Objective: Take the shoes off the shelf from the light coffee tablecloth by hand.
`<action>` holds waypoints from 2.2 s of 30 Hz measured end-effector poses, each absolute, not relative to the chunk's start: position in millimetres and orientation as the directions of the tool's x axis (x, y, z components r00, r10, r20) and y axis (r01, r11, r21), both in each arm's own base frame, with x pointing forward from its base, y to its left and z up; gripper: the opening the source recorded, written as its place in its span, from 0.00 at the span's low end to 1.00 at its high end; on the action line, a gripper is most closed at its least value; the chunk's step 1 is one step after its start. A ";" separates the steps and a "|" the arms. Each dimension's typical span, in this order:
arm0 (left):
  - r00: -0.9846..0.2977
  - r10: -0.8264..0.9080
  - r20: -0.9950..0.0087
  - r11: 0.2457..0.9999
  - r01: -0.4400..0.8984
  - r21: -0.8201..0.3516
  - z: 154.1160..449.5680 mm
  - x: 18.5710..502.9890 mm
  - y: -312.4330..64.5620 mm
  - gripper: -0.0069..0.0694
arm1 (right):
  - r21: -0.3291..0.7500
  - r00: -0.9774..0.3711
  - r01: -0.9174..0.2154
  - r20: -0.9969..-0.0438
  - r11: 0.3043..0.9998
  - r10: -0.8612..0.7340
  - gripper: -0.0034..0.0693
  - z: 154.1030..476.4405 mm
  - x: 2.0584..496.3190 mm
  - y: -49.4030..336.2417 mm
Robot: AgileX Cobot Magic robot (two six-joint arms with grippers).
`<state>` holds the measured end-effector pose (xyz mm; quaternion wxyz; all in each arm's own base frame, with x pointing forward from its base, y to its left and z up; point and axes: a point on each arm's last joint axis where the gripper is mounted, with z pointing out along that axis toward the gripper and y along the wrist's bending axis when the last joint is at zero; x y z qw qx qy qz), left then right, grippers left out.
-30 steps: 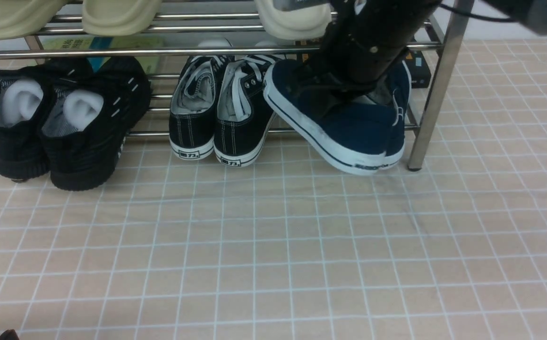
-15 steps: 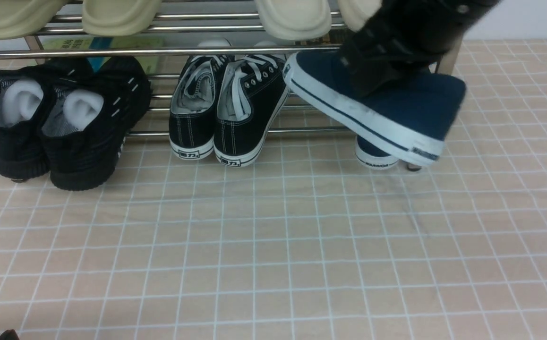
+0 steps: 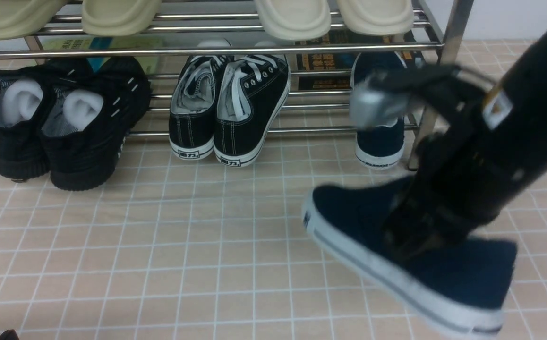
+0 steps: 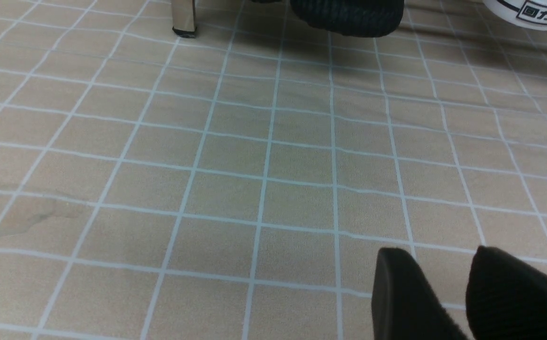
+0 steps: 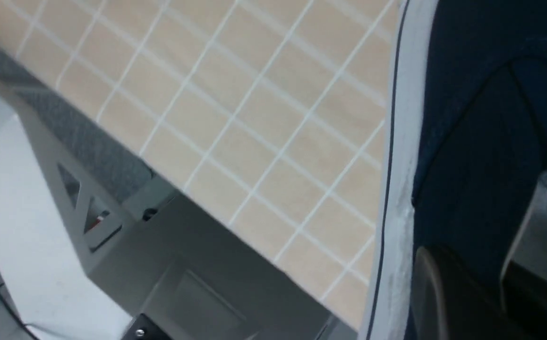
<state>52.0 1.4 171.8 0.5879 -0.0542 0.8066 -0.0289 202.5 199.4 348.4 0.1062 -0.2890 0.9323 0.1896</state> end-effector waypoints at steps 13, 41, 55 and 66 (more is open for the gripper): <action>-0.303 -0.121 -0.945 0.992 -0.053 -0.110 171.8 52.0 1.4 0.40 | 0.191 -0.878 -0.325 -0.426 0.926 -0.220 0.09 281.2 252.9 251.7; -0.303 -0.121 -0.945 0.992 -0.053 -0.110 171.8 52.0 1.4 0.40 | 0.207 -0.847 -0.268 -0.515 0.941 -0.128 0.22 225.9 288.7 279.8; -0.303 -0.121 -0.945 0.992 -0.053 -0.110 171.8 52.0 1.4 0.40 | 0.211 -0.813 -0.303 -0.566 0.929 -0.137 0.54 267.4 286.7 272.5; -0.303 -0.120 -0.945 0.993 -0.054 -0.109 171.8 52.0 1.5 0.40 | 0.074 -0.833 -0.250 -0.525 0.966 -0.175 0.03 338.1 313.2 214.2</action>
